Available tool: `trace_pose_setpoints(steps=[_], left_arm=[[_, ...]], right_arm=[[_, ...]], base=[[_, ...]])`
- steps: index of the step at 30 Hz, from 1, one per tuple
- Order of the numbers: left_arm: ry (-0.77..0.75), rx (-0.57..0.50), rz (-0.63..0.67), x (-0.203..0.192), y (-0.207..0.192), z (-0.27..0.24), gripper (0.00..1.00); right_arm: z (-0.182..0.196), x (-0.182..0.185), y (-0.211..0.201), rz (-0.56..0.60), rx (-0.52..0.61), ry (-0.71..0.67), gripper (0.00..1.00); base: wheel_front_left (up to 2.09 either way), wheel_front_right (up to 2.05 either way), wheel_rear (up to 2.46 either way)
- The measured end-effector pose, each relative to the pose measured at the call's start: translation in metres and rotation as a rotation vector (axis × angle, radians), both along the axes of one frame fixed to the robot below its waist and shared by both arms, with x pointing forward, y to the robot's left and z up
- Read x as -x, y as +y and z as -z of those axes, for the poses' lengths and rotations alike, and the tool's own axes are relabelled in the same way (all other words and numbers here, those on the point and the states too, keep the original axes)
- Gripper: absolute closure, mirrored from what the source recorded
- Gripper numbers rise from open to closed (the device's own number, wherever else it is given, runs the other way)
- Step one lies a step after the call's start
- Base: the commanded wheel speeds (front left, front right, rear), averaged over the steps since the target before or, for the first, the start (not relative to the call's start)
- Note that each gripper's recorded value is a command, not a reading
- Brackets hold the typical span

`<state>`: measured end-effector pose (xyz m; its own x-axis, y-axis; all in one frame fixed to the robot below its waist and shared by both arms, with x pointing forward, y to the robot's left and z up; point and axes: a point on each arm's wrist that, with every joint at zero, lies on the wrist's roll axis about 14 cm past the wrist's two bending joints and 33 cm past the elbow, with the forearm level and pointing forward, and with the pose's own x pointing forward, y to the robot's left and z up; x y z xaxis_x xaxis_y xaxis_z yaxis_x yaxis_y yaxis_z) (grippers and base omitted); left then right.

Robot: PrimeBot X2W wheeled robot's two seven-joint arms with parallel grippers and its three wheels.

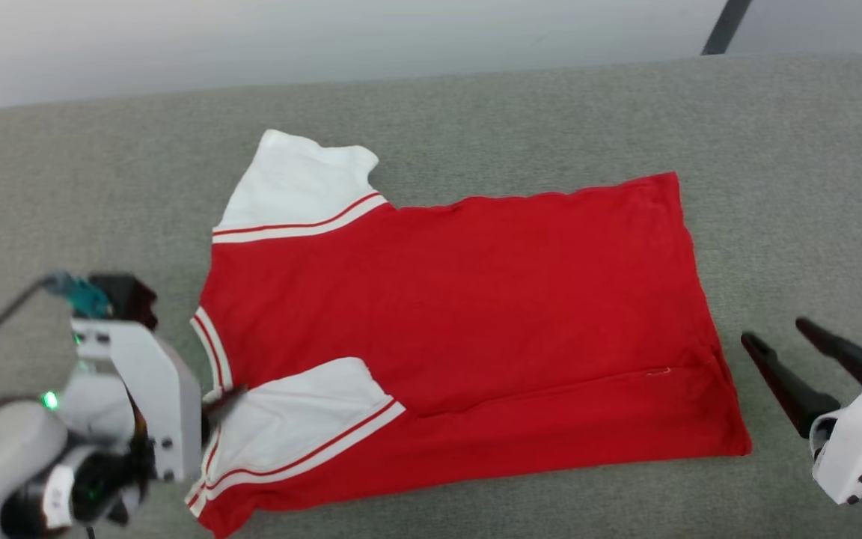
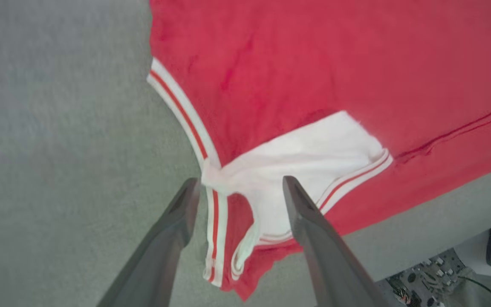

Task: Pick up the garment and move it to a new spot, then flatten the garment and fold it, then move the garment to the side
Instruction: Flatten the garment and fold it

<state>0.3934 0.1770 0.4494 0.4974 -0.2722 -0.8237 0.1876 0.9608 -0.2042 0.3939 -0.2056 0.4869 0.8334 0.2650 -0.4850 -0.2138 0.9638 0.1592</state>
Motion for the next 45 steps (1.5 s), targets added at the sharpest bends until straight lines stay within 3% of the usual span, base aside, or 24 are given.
trace_pose_setpoints(steps=[12, 18, 27, 35, 45], left_arm=[[-0.527, 0.014, 0.116, -0.121, -0.032, -0.083, 0.00], [-0.639, 0.021, 0.119, -0.173, -0.042, -0.093, 0.00], [-0.512, -0.046, 0.125, -0.228, -0.038, -0.048, 0.00], [-0.275, -0.136, 0.121, -0.257, -0.028, 0.017, 0.00], [-0.025, -0.168, 0.118, -0.253, -0.030, 0.066, 0.00]], right_arm=[[-0.064, -0.022, -0.003, 0.039, 0.038, -0.464, 0.00], [-0.072, -0.030, -0.004, 0.059, 0.046, -0.581, 0.00], [-0.050, -0.037, -0.010, 0.096, 0.038, -0.565, 0.00], [-0.023, -0.044, -0.017, 0.129, 0.039, -0.521, 0.00], [-0.002, -0.043, -0.027, 0.161, 0.045, -0.460, 0.00]], base=[[0.00, 0.00, 0.00], [0.00, 0.00, 0.00], [0.00, 0.00, 0.00], [0.00, 0.00, 0.00], [0.00, 0.00, 0.00]])
